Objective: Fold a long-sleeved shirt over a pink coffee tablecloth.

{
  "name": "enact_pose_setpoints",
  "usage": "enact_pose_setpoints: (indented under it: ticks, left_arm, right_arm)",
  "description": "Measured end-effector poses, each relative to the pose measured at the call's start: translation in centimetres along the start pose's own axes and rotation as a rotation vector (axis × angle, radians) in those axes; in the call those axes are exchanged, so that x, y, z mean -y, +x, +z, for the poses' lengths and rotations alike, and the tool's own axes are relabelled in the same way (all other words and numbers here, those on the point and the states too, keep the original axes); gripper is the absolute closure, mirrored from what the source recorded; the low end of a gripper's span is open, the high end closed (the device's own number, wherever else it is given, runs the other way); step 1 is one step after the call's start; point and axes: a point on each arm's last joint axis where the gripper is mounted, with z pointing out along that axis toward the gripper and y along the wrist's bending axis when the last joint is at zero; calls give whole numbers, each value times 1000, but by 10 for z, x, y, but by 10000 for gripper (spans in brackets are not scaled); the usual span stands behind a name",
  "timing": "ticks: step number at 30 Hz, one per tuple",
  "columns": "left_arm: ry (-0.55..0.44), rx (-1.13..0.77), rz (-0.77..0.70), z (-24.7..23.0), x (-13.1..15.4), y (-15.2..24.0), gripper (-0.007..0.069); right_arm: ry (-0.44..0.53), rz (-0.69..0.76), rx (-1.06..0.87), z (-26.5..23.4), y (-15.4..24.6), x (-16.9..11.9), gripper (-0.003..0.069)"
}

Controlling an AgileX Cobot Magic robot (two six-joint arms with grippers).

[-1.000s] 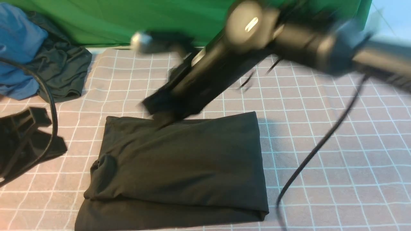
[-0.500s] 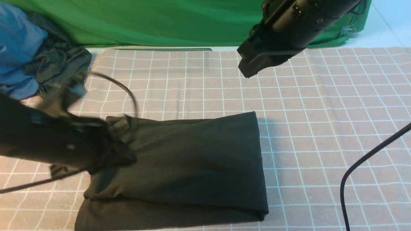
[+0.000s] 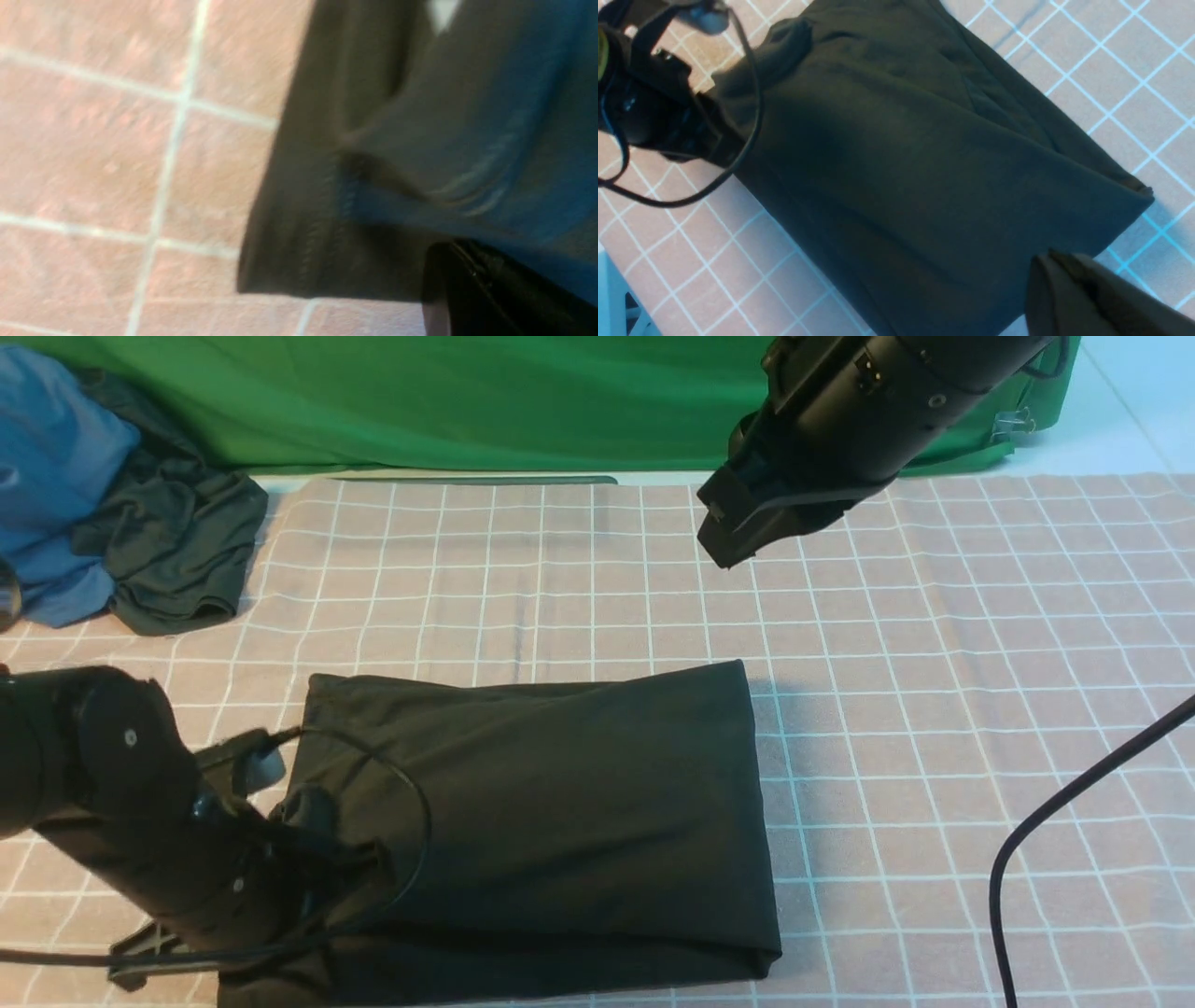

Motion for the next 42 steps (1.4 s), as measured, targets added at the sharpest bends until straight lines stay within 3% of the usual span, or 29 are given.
enact_pose_setpoints:
  ticks: [3, 9, 11, 14, 23, 28, 36, 42]
  left_arm:
    - [22, 28, -1, -8, 2, 0, 611]
    - [220, 252, -8, -60, 22, -9, 611]
    - [240, 323, -10, -67, 24, -14, 611]
    - [201, 325, -25, -59, 22, -21, 611]
    - [2, 47, -34, 2, 12, -26, 611]
    - [4, 54, -20, -7, 11, -22, 611]
    - [120, 372, -17, -80, 27, -40, 611]
    - [117, 360, -38, -71, 34, -55, 611]
  right_arm:
    - [0, -3, 0, 0, 0, 0, 620]
    - [1, -6, 0, 0, 0, 0, 619]
    - [1, -6, 0, 0, 0, 0, 619]
    - [1, -6, -1, 0, 0, 0, 619]
    - [1, -6, -1, 0, 0, 0, 617]
    - [1, -9, -1, 0, 0, 0, 615]
    - [0, -13, 0, 0, 0, 0, 610]
    - [3, -18, 5, 0, -1, 1, 608]
